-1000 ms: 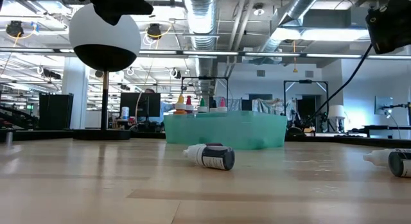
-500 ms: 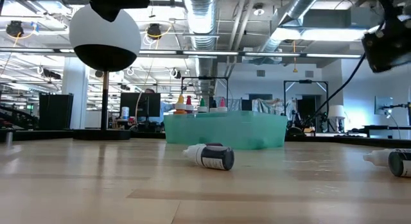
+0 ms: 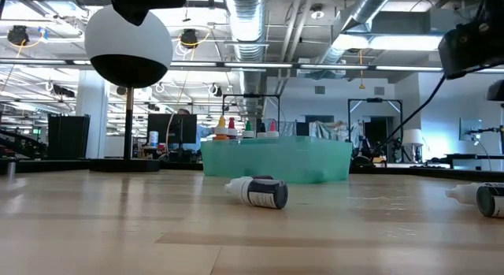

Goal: Pick & Place food coloring
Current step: Put the small purple food coloring bottle into the green bin

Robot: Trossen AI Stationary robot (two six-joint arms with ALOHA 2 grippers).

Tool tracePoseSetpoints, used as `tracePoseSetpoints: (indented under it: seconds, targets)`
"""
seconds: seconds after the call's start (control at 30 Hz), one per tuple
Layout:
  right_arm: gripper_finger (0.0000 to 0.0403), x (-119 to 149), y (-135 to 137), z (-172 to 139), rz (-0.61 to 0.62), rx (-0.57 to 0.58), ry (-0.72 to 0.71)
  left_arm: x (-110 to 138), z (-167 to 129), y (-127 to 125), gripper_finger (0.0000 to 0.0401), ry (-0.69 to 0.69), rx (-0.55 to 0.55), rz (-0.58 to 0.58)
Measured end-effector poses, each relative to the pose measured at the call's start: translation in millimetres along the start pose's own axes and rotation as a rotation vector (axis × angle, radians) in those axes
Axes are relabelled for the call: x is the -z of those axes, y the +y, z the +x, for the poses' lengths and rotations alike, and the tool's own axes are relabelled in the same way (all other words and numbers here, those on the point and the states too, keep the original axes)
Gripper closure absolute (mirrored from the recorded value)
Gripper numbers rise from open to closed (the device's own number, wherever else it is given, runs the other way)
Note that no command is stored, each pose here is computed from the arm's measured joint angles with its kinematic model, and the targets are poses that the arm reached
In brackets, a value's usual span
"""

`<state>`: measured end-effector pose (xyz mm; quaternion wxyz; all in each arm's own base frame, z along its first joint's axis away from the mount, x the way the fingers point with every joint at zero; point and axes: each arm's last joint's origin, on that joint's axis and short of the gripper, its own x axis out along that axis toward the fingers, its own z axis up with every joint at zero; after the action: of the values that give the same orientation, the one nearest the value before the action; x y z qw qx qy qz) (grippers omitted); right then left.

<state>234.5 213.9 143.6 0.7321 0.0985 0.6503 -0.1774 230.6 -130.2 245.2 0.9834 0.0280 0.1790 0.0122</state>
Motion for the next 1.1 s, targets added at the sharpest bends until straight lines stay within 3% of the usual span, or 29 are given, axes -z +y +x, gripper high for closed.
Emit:
tracePoseSetpoints:
  seconds: [0.13, 0.53, 0.77, 1.1]
  targets:
    - [0.0283, -1, 4, -12, -0.07, -0.019, 0.028, 0, 0, 0, 0.0234, 0.0, 0.0, 0.0]
    - [0.0283, -5, 8, -49, -0.05, 0.032, 0.046, 0, 0, 0, 0.0234, 0.003, -0.001, 0.002]
    - [0.0283, -5, 6, -51, 0.028, 0.053, 0.058, 1, 0, 0, 0.0234, 0.008, -0.001, 0.005]
    - [0.0283, -11, 0, -49, 0.046, 0.066, 0.113, 1, 0, 0, 0.0234, 0.008, 0.0, 0.005]
